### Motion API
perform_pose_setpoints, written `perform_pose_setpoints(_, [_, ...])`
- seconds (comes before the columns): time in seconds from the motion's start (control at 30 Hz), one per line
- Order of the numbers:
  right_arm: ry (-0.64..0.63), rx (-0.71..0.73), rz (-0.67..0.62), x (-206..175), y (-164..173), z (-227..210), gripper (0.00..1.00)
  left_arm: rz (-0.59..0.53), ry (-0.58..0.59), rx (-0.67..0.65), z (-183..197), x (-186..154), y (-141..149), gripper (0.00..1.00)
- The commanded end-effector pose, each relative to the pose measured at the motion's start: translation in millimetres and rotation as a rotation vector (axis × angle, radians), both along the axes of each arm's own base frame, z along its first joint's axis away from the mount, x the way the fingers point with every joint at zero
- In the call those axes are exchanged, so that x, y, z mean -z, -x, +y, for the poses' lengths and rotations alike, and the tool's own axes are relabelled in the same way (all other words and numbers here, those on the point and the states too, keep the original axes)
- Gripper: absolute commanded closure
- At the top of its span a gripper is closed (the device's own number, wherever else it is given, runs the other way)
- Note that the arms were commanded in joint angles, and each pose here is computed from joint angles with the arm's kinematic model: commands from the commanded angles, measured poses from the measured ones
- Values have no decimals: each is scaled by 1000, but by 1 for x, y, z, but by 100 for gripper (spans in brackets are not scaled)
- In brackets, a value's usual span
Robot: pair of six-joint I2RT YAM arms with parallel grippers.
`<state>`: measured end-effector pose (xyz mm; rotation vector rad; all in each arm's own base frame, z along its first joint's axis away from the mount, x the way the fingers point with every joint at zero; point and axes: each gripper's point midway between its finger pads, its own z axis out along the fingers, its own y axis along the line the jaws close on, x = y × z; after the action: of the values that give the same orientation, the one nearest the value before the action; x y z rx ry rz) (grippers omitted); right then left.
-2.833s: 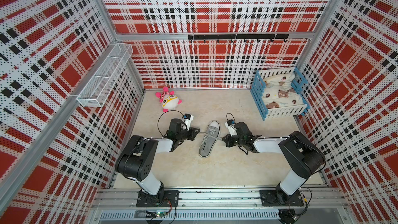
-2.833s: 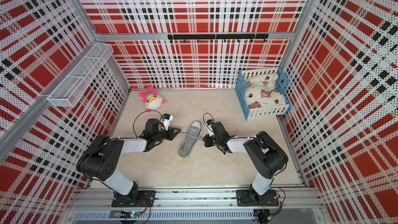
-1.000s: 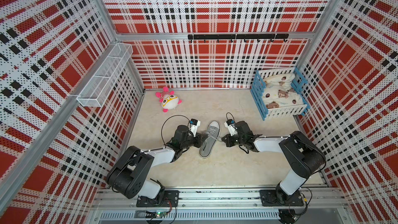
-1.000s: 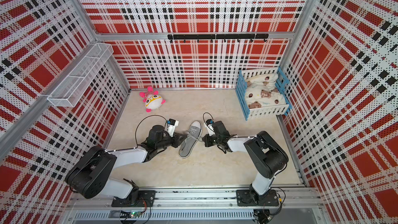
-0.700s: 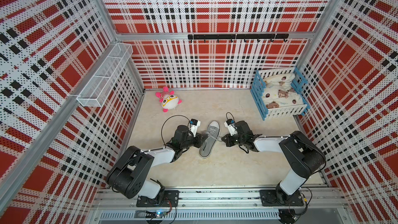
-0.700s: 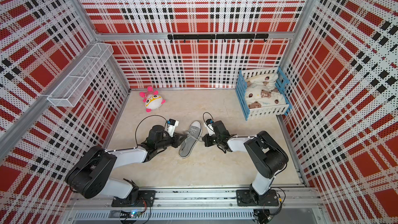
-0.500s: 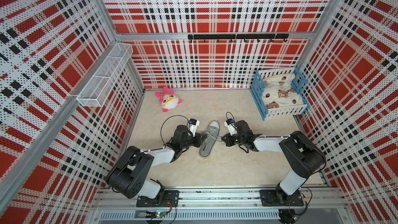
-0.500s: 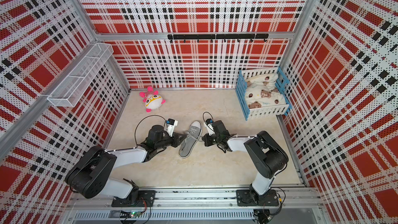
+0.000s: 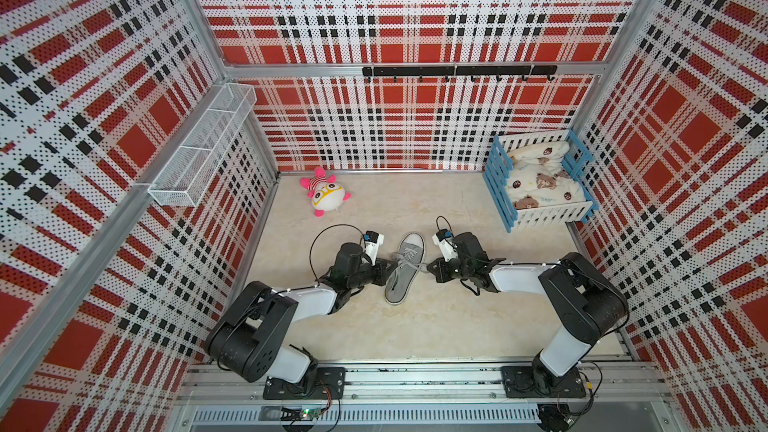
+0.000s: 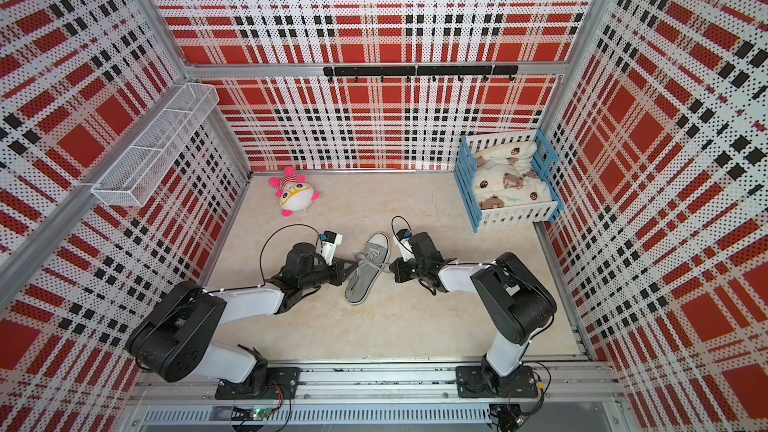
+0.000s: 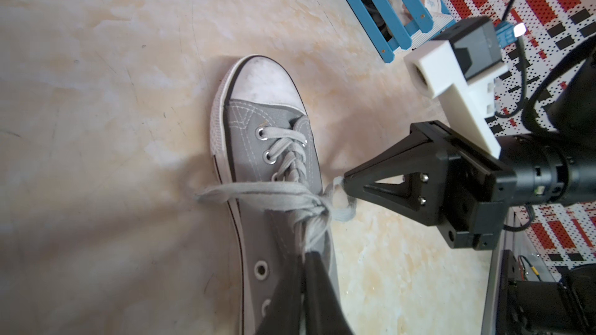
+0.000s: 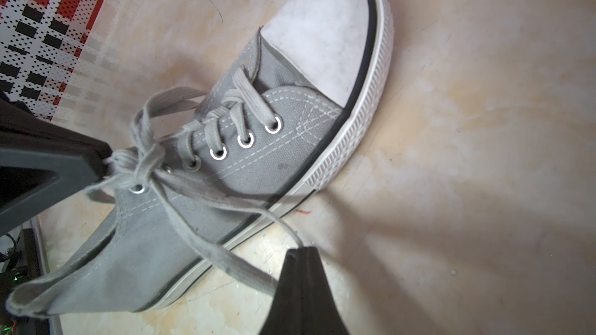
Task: Tie the shoes
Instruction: Cross the shoelace with the shoelace.
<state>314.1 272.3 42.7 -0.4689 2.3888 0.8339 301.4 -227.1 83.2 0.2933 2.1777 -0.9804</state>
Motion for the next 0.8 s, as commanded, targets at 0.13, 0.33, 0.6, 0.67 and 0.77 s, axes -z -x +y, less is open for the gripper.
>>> perform_pose_setpoints(0.13, [-7,-3,-25,-8,-4,0,100,-17,8,-11,5,-4,0,100])
perform_pose_setpoints(0.33, [4,-2,-58,-17,-7,-2,100,-45,17,-23,7,-14,-2,100])
perform_pose_setpoints(0.6, [30,-5,-138,-41,-12,-7,89,-67,25,-21,7,-21,-3,100])
perform_pose_setpoints(0.67, [35,-4,-168,-50,-14,-8,83,-71,25,-22,7,-23,-3,100])
perform_pose_setpoints(0.77, [38,-8,-205,-60,-16,-9,60,-74,26,-18,6,-23,-3,100])
